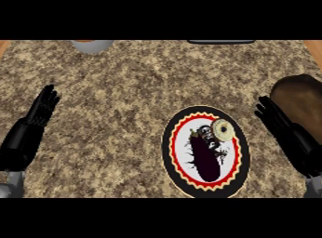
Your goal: Pick the eggplant from the plate and place it in the pan
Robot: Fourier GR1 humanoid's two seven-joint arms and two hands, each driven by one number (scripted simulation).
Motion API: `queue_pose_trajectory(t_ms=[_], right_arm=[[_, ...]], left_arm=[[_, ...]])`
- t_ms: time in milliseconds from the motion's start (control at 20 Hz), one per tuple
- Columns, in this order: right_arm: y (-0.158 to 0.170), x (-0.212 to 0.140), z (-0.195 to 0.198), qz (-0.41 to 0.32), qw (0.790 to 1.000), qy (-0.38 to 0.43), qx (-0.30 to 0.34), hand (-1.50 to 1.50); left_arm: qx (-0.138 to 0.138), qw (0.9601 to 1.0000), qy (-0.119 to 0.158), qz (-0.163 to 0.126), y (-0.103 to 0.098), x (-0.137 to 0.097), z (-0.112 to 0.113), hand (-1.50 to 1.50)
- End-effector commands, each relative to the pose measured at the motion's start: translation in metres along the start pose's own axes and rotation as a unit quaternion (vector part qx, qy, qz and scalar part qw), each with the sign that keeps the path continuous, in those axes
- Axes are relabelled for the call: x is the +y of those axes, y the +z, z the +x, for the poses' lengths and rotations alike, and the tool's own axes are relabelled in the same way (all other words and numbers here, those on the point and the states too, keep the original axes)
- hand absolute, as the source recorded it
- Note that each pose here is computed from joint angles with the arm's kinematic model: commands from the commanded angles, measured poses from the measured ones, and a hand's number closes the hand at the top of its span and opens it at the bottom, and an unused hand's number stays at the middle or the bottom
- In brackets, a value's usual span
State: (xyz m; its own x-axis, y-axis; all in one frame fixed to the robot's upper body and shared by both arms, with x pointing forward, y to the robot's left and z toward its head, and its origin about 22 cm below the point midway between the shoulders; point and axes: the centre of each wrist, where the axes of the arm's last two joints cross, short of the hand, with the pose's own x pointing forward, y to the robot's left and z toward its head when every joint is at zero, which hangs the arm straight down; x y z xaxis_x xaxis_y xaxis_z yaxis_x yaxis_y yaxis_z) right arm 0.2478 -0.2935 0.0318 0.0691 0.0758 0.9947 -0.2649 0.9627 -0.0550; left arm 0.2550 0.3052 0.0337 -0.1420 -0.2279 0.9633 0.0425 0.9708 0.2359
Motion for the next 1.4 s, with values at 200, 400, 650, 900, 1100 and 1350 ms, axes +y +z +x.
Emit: queue_pose_trajectory(t_ms=[200, 400, 650, 900, 1100, 1350], right_arm=[[-0.053, 0.054, 0.019, 0.303, 0.951, 0.052, 0.015, 1.5], [-0.064, 0.035, 0.027, 0.284, 0.942, 0.155, -0.093, -1.5], [-0.045, -0.044, 0.049, 0.23, 0.927, 0.25, -0.161, -1.5], [-0.073, -0.067, 0.126, 0.271, 0.892, 0.328, -0.154, -1.5], [-0.08, -0.054, 0.17, 0.323, 0.836, 0.429, -0.112, -1.5], [-0.117, -0.009, 0.217, 0.322, 0.827, 0.45, -0.096, -1.5]], left_arm=[[-0.018, 0.9991, 0.015, 0.036, -0.032, -0.012, 0.019, 0.0], [0.039, 0.9963, 0.041, 0.065, -0.046, -0.022, 0.024, 0.0], [0.051, 0.995, 0.032, 0.08, -0.036, -0.032, 0.011, 0.0], [0.055, 0.9958, 0.036, 0.064, -0.057, -0.045, 0.013, 0.0], [0.04, 0.9964, 0.033, 0.067, -0.047, -0.03, 0.01, 0.0], [0.047, 0.9961, 0.034, 0.067, -0.053, -0.034, 0.024, 0.0]])
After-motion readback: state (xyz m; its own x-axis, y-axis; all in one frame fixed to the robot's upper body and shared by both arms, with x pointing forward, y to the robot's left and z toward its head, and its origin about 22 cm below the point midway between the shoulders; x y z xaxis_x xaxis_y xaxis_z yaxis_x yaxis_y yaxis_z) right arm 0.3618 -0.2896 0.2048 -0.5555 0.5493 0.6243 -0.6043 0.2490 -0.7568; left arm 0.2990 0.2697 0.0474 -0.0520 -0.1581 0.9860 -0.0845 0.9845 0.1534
